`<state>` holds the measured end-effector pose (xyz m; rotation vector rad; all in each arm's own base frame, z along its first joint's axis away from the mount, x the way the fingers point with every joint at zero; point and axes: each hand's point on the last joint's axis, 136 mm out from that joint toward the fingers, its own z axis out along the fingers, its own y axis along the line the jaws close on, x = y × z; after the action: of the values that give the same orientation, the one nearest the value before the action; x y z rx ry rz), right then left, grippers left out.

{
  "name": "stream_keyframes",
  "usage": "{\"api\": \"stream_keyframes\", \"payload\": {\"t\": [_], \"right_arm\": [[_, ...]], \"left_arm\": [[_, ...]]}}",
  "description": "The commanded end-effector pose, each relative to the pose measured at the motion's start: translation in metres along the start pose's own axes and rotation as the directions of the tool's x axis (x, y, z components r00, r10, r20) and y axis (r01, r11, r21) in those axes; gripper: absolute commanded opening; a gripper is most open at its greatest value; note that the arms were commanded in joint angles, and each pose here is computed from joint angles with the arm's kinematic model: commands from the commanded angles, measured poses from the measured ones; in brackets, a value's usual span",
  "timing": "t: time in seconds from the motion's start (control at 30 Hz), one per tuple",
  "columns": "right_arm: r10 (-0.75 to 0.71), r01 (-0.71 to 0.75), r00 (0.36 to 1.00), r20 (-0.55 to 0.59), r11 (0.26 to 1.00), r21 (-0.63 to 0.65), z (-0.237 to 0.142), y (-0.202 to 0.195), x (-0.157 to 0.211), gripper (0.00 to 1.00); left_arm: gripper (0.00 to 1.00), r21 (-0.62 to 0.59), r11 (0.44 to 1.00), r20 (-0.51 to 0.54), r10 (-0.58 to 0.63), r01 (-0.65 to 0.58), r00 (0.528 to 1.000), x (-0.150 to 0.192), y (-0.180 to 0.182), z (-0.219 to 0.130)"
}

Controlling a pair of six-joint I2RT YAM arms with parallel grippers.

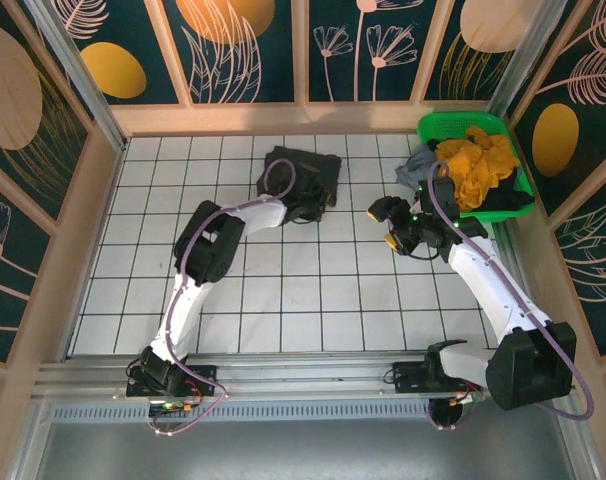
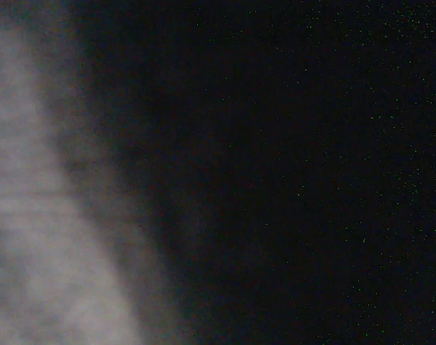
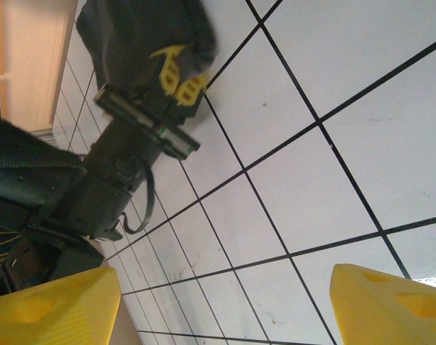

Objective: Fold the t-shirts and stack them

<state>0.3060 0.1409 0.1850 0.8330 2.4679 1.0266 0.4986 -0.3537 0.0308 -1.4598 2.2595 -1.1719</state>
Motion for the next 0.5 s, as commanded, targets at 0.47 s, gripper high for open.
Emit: {"api": "stream_keyframes", "payload": {"t": [0.47], "right_arm": [[-0.147,0.138,0.987,-0.060,0.981,-0.138,0.011,0.040,0.017,0.76]], "left_arm": [[0.00,-0.075,0.963,0.187,0.267,-0.257,0.945,-0.317,0.061,-0.151]]}}
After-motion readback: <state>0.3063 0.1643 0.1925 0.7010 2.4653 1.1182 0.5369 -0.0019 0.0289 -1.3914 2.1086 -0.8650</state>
